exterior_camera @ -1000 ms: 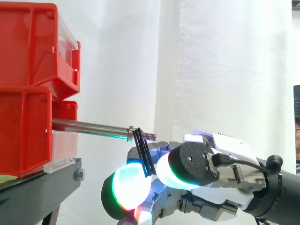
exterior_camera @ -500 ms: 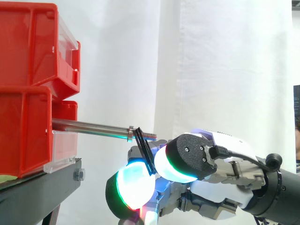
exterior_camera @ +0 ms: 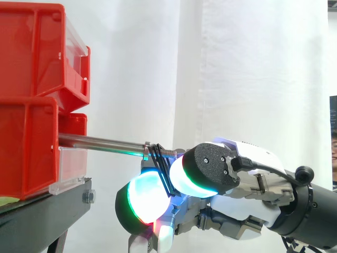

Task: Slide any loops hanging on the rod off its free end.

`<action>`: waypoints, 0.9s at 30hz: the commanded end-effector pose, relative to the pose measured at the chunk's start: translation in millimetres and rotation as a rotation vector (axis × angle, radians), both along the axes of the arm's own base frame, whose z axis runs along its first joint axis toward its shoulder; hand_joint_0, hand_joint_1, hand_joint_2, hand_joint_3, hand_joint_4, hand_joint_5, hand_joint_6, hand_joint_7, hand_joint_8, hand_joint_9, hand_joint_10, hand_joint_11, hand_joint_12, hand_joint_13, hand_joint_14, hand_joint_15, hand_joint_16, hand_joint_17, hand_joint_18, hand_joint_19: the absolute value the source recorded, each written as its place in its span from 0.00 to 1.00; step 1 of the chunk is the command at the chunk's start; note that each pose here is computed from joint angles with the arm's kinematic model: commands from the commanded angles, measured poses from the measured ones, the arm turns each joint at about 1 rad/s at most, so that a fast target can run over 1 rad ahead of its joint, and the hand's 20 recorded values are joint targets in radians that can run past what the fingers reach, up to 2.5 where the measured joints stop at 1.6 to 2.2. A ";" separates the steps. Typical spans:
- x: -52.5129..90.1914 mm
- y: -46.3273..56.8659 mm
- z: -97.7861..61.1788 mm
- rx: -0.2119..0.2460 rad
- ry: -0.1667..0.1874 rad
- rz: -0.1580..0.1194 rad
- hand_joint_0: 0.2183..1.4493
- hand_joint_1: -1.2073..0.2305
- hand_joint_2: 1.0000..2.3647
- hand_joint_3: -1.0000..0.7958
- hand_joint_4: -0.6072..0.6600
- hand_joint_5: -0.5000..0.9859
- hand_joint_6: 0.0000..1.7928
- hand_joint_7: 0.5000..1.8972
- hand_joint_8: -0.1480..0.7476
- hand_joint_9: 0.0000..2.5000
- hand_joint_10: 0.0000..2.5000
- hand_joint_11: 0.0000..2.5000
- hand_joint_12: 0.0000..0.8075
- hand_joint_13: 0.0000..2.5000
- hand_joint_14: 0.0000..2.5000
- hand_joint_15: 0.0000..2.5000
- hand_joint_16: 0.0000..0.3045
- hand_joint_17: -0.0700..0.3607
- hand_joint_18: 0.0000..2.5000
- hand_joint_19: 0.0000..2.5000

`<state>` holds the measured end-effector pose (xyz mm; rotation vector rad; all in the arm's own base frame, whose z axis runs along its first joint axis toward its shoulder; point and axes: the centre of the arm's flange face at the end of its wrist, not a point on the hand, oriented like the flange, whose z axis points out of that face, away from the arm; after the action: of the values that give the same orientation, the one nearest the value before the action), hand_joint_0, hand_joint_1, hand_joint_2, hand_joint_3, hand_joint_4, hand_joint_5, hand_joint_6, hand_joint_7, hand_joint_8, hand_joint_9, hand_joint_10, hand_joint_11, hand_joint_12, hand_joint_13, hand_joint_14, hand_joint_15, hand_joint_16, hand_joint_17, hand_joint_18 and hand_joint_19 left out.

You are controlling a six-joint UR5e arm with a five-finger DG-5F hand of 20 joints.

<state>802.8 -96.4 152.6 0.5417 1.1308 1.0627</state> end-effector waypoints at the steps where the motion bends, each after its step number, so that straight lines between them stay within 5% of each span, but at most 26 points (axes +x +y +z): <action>1: 0.4 -0.4 0.7 0.003 -0.001 0.000 0.29 0.41 0.01 0.38 0.64 0.24 0.48 0.44 0.53 0.40 0.01 0.17 0.47 0.36 0.00 0.13 0.15 0.41 0.31 0.18; 9: 1.9 0.1 3.5 0.001 -0.007 0.004 0.30 0.37 0.01 0.46 0.63 0.24 0.49 0.52 0.54 0.40 0.01 0.17 0.47 0.36 0.00 0.13 0.15 0.41 0.31 0.18; 27: 1.4 -2.3 4.1 0.002 -0.004 0.003 0.31 0.34 0.02 0.48 0.60 0.24 0.50 0.50 0.54 0.39 0.01 0.18 0.46 0.36 0.00 0.13 0.15 0.41 0.32 0.18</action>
<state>804.0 -99.3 155.8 0.5397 1.1283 1.0656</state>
